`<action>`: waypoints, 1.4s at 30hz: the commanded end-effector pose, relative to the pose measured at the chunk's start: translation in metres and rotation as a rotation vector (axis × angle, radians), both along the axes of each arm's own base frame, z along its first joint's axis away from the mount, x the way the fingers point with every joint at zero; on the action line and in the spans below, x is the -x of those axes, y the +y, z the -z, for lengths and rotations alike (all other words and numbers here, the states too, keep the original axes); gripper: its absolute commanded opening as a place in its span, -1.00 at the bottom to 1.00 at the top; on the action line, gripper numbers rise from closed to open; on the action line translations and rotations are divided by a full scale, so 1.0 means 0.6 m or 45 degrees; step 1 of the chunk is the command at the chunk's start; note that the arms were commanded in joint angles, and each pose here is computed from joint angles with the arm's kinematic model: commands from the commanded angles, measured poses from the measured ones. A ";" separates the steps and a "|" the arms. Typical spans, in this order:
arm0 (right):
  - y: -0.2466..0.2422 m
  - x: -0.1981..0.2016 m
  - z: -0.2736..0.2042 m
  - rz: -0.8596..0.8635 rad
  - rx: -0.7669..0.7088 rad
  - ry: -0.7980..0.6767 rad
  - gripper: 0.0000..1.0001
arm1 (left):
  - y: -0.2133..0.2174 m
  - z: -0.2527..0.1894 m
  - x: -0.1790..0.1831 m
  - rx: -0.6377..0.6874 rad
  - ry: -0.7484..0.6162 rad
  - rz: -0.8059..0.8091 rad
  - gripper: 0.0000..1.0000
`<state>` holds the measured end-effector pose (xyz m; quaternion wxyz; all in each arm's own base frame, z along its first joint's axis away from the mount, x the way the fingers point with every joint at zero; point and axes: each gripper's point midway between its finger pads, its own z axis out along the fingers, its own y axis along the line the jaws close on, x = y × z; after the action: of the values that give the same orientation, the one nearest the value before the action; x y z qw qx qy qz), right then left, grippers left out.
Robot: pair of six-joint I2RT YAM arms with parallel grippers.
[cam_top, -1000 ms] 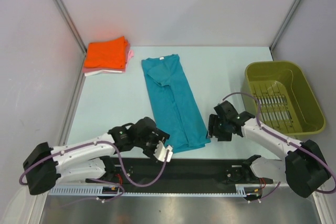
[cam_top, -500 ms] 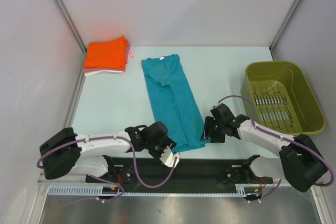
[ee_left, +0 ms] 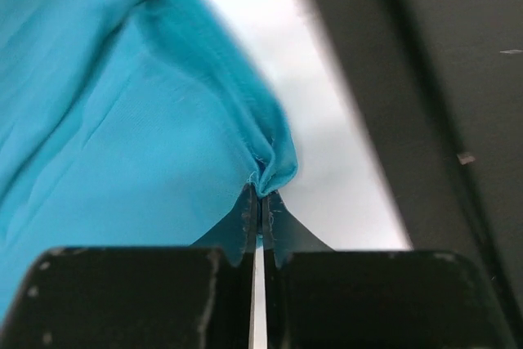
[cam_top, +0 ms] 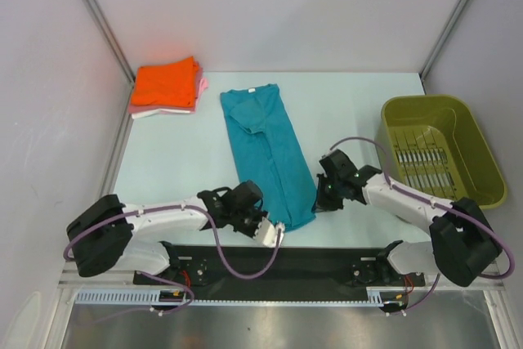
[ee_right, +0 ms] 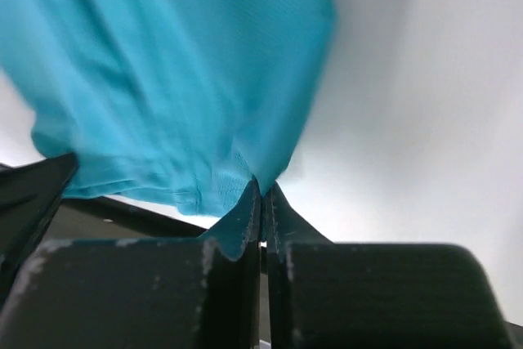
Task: Fold and stack the t-shirts
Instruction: Fold the tshirt
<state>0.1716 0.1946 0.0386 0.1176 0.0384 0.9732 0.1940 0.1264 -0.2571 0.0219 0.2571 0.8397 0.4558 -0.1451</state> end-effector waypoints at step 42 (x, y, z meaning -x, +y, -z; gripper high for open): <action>0.097 -0.551 -0.100 0.029 -0.093 -0.429 0.09 | 0.157 -0.088 -0.539 0.348 0.218 -1.665 0.02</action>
<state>0.4682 0.2707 0.0611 0.2167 -0.0091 0.9484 0.2313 0.4137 -0.1773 0.0498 0.3127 0.3856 0.8603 -0.1158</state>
